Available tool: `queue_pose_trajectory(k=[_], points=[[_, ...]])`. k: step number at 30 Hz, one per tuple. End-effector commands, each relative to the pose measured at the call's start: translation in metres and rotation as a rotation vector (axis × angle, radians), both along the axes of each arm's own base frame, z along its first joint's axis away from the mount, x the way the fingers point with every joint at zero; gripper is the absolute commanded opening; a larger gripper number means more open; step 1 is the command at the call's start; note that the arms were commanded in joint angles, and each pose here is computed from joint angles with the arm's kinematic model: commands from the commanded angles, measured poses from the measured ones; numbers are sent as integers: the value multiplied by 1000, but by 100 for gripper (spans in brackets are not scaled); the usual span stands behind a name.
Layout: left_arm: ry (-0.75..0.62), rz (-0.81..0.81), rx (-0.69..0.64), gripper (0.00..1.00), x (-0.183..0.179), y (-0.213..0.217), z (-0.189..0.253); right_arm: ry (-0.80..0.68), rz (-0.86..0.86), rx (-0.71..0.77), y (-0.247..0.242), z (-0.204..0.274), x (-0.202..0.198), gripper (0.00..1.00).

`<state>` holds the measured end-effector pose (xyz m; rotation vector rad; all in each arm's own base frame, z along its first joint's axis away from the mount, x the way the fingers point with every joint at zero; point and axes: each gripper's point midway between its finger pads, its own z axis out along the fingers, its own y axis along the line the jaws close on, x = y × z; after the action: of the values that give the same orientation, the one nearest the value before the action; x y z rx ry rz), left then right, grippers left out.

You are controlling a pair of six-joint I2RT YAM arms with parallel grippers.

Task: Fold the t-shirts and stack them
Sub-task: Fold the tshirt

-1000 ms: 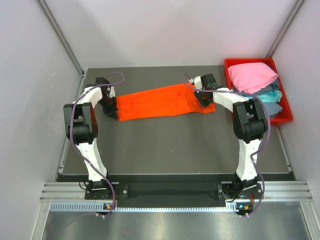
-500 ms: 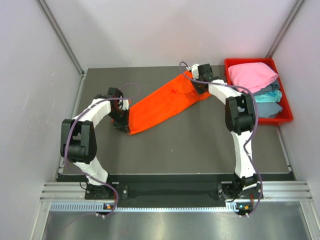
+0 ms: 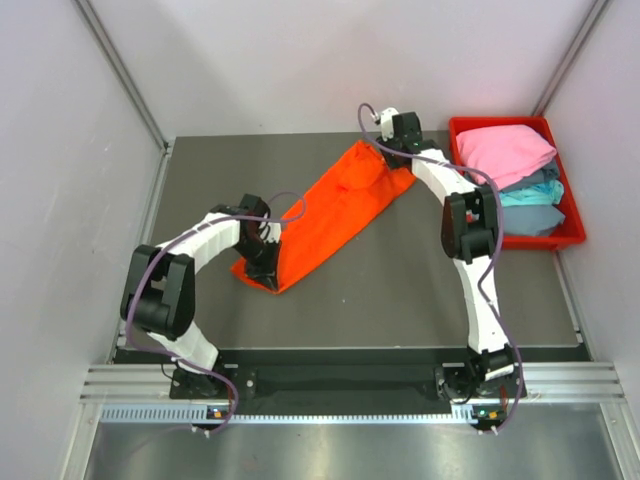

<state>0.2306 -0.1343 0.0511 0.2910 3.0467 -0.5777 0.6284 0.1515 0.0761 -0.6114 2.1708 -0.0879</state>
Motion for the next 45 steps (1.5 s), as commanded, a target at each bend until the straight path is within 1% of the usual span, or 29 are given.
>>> queue_pose_trajectory(k=[1,6,10,12,14,17,19,23,31,37,40,41,42,43,45], points=[[-45,-12,-58,0,7,-17,14,-70,-70,91,1,58,-5,38],[-52,-7,-85,0,11,-26,19,14,-105,181,-5,73,-58,40],[-66,-13,-100,0,14,-32,25,91,-165,249,-11,65,-89,40],[-64,-10,-108,0,14,-33,27,147,-153,307,-4,57,-104,41],[-65,-8,-114,0,14,-34,28,189,-159,333,0,46,-110,41],[-63,-15,-120,0,12,-36,30,239,-190,367,2,31,-113,42],[-55,-19,-120,0,10,-37,30,290,-205,383,3,12,-115,42],[-37,-29,-119,0,3,-38,26,340,-234,386,0,-14,-112,41],[-55,-83,-120,0,5,-52,27,367,-259,392,-4,-28,-112,39],[-64,-148,-124,0,2,-66,26,379,-263,401,-3,-45,-103,34],[-56,-194,-124,0,-5,-74,25,372,-256,409,1,-51,-93,26],[-58,-206,-123,0,-6,-75,25,364,-253,410,2,-53,-88,19],[-59,-221,-122,0,-9,-79,25,358,-251,412,3,-53,-85,15],[-58,-226,-117,0,-9,-80,24,341,-244,420,5,-48,-78,10],[-63,-243,-120,0,-11,-84,24,337,-233,432,9,-49,-73,5]])
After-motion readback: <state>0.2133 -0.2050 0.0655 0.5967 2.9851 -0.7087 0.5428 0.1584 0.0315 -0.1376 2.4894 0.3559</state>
